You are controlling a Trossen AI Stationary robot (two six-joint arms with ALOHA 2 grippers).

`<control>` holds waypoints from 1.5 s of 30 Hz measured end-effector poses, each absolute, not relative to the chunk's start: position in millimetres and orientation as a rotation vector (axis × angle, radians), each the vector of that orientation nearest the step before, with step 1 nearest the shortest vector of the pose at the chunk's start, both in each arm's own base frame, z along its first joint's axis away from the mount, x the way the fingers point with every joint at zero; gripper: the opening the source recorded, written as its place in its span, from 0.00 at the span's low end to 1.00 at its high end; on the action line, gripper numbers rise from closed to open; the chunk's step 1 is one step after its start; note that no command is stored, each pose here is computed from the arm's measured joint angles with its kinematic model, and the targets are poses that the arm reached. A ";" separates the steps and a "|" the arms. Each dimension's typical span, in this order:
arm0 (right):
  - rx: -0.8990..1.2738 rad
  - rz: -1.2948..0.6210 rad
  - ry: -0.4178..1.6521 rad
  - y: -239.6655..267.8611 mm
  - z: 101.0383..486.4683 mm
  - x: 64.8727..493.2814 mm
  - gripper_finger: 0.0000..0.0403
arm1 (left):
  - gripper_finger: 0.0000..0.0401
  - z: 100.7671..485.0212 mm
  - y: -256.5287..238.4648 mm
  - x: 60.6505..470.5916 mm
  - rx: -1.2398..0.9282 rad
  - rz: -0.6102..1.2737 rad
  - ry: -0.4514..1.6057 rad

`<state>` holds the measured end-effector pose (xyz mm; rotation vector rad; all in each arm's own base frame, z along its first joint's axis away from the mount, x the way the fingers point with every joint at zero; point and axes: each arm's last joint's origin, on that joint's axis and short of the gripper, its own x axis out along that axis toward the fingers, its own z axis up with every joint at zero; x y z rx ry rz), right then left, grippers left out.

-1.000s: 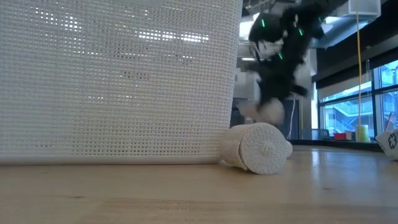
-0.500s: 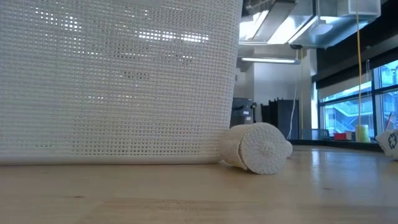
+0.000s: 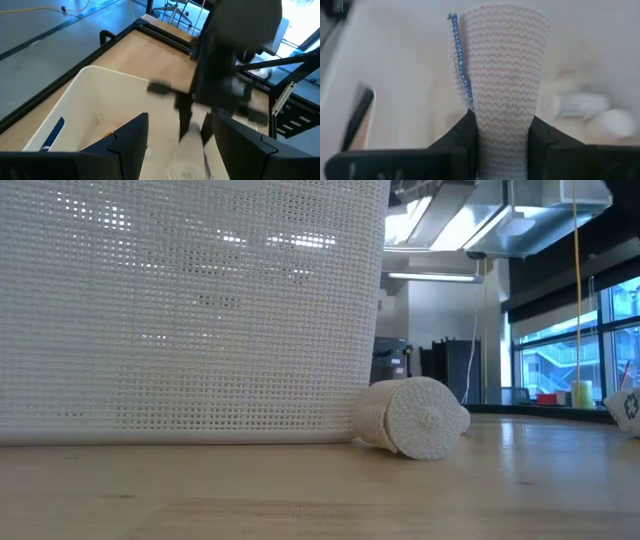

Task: Pick & place medical supplies in basket/bin
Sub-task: Put the top light brown bandage into the white bin

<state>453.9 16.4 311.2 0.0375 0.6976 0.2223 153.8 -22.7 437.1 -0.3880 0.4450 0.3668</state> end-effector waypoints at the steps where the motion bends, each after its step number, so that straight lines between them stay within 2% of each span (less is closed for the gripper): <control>1: 0.028 0.244 0.732 19.3 303.8 458.3 0.24 | 0.53 437.1 -22.7 153.8 -0.388 0.367 0.445; 17: -0.043 0.317 1.040 34.0 206.1 494.4 0.24 | 0.53 437.1 -22.7 153.7 -0.385 0.366 0.446; 26: -0.054 0.334 1.148 36.1 176.0 495.3 0.26 | 0.53 436.9 -22.6 154.2 -0.372 0.371 0.446; 32: -0.051 0.335 1.180 35.7 174.1 492.7 0.36 | 0.53 436.9 -22.6 154.2 -0.372 0.371 0.446; 41: 0.028 0.364 1.201 37.4 175.4 490.1 0.66 | 0.53 436.9 -22.6 154.2 -0.374 0.372 0.446; 45: 0.054 0.320 1.196 35.1 186.1 490.5 0.73 | 0.53 436.9 -22.5 154.2 -0.374 0.372 0.446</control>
